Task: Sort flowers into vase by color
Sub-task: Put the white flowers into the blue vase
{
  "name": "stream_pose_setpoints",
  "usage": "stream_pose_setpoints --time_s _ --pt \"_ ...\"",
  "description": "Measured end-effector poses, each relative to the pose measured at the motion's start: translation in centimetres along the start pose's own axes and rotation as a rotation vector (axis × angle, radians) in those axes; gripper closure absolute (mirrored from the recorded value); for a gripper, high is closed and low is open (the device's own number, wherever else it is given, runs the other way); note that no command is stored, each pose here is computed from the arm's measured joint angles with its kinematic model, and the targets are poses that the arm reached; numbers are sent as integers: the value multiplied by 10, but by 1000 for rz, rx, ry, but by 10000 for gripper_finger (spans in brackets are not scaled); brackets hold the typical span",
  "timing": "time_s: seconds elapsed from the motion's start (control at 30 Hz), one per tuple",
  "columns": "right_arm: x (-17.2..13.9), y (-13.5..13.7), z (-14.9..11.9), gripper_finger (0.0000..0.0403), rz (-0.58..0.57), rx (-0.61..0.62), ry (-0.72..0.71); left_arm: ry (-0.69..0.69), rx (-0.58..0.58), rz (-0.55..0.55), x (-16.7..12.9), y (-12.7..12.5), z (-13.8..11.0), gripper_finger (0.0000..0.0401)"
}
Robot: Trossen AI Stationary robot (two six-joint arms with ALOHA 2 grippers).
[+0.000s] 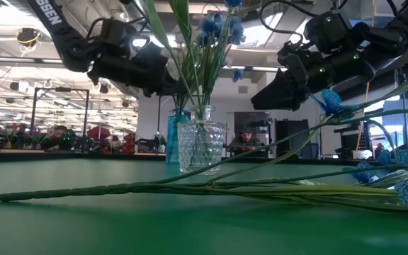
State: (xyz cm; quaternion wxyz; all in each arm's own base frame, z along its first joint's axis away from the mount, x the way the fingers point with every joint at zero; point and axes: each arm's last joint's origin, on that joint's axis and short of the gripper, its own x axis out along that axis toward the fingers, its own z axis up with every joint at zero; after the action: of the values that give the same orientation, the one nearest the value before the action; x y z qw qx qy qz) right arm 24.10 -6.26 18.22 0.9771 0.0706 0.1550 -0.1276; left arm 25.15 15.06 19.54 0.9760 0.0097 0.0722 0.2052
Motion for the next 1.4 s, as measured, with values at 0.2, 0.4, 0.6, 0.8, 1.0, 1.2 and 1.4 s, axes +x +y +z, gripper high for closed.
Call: stream_pose_setpoints --time_s 0.2,0.4,0.6,0.8,1.0,1.2,1.4 --pt "0 0 0 198 0 0 -4 -7 -26 6 -7 -1 -10 401" --pt "0 0 0 198 0 2 -5 -6 -33 50 -7 0 -10 389" --pt "0 0 0 198 0 16 -4 2 -13 49 -7 -2 -11 345" --pt "0 0 0 198 0 26 -4 52 -13 73 -6 -6 -15 309" --pt "0 0 0 198 0 26 -2 93 -27 93 -6 -13 -19 285" --pt "0 0 -1 198 0 26 6 101 -23 103 -6 -19 -19 267" --pt "0 0 -1 198 0 26 7 116 -17 125 -7 -24 -19 256"
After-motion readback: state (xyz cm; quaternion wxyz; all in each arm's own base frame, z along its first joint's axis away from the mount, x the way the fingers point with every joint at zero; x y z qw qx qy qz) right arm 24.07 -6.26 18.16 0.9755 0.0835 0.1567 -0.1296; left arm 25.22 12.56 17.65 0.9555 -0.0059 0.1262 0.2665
